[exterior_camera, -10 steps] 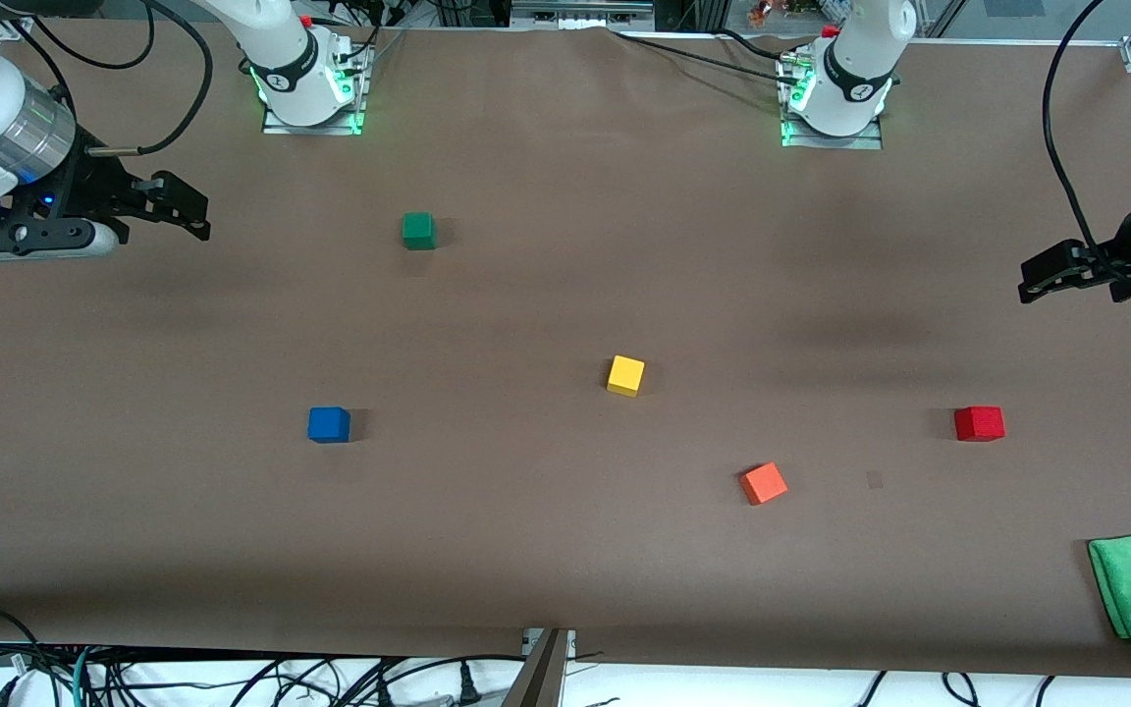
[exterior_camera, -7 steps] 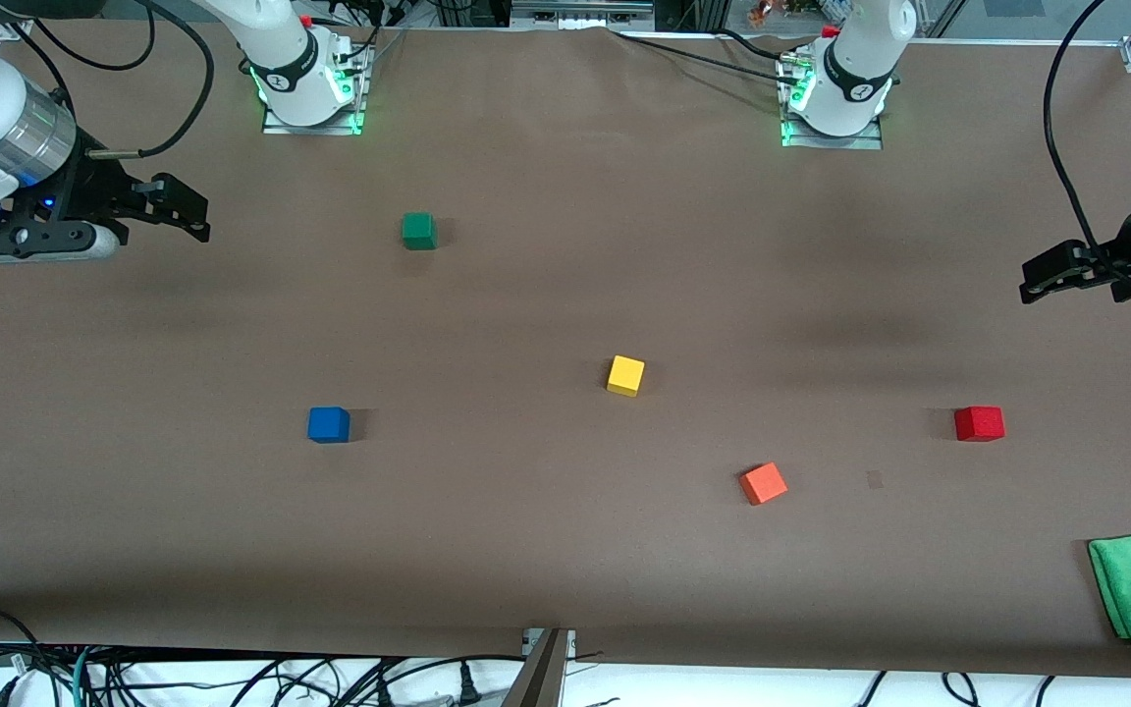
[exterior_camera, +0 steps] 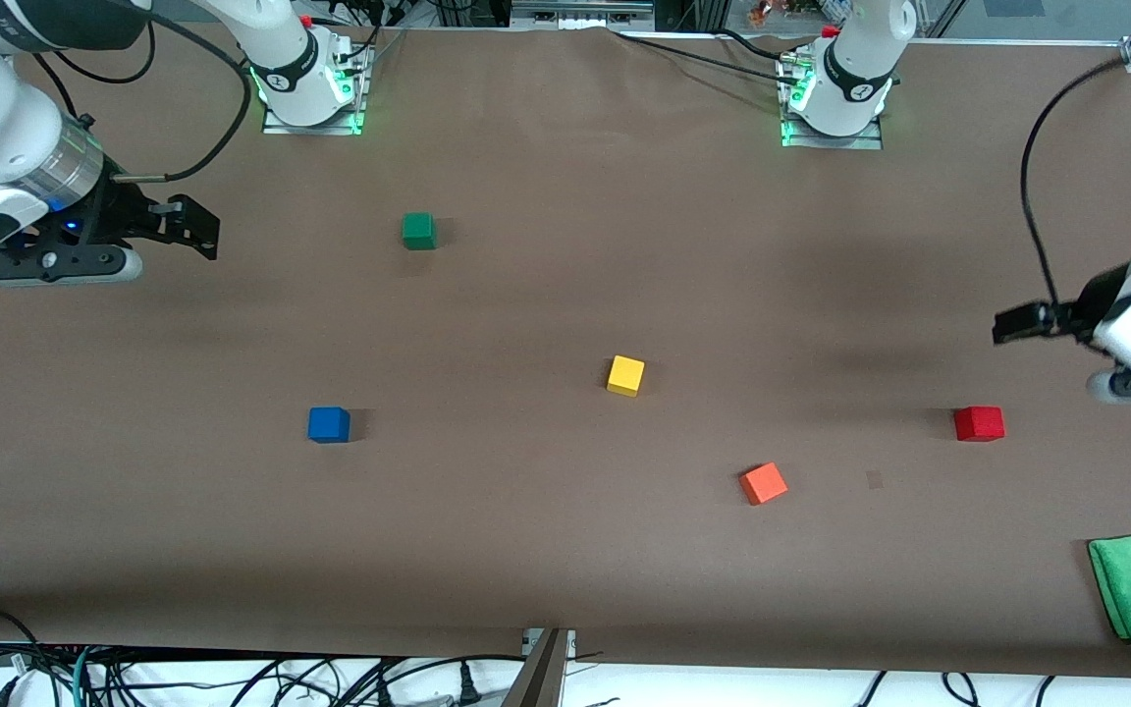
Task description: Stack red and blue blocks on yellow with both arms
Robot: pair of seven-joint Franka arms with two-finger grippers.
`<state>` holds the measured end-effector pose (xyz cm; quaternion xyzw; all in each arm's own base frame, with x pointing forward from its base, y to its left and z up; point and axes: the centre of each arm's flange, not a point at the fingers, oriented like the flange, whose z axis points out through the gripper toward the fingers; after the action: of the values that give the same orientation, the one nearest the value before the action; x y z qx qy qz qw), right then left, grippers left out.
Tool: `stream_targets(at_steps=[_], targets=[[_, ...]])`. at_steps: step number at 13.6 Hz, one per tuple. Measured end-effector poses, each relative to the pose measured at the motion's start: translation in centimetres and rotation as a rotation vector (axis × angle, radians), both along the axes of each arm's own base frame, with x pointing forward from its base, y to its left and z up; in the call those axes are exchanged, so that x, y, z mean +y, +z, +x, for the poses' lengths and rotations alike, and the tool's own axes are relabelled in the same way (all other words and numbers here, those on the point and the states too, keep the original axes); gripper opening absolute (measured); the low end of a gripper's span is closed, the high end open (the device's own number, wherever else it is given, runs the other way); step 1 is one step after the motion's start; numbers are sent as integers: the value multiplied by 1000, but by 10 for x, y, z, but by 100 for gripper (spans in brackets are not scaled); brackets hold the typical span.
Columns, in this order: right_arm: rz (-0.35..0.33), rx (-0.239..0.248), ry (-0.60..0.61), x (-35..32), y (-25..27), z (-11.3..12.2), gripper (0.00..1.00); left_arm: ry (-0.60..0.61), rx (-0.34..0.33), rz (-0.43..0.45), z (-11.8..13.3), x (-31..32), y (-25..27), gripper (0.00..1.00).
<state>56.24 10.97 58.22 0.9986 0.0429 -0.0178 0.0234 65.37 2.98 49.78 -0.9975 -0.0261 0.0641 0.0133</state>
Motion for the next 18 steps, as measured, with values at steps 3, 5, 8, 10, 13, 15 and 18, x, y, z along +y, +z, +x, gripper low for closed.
stream_targets(at_steps=[3,5,8,10,13,15,18], targets=[[9,-7,8,6,4,0,100,10,18,-3,26,43,-83,100],[65,0,0,10,6,-1,100,-2,17,-29,35,80,-136,100],[110,-1,-4,14,10,0,100,-11,2,-56,38,113,-203,100],[104,15,-2,18,-3,6,100,-33,-34,-63,36,116,-234,100],[79,68,-5,22,-46,25,100,-49,-65,-67,27,115,-263,100],[44,83,-2,23,-67,37,100,-67,-66,-71,21,121,-270,100],[31,90,-1,27,-98,52,100,-97,-72,-75,18,136,-272,100]])
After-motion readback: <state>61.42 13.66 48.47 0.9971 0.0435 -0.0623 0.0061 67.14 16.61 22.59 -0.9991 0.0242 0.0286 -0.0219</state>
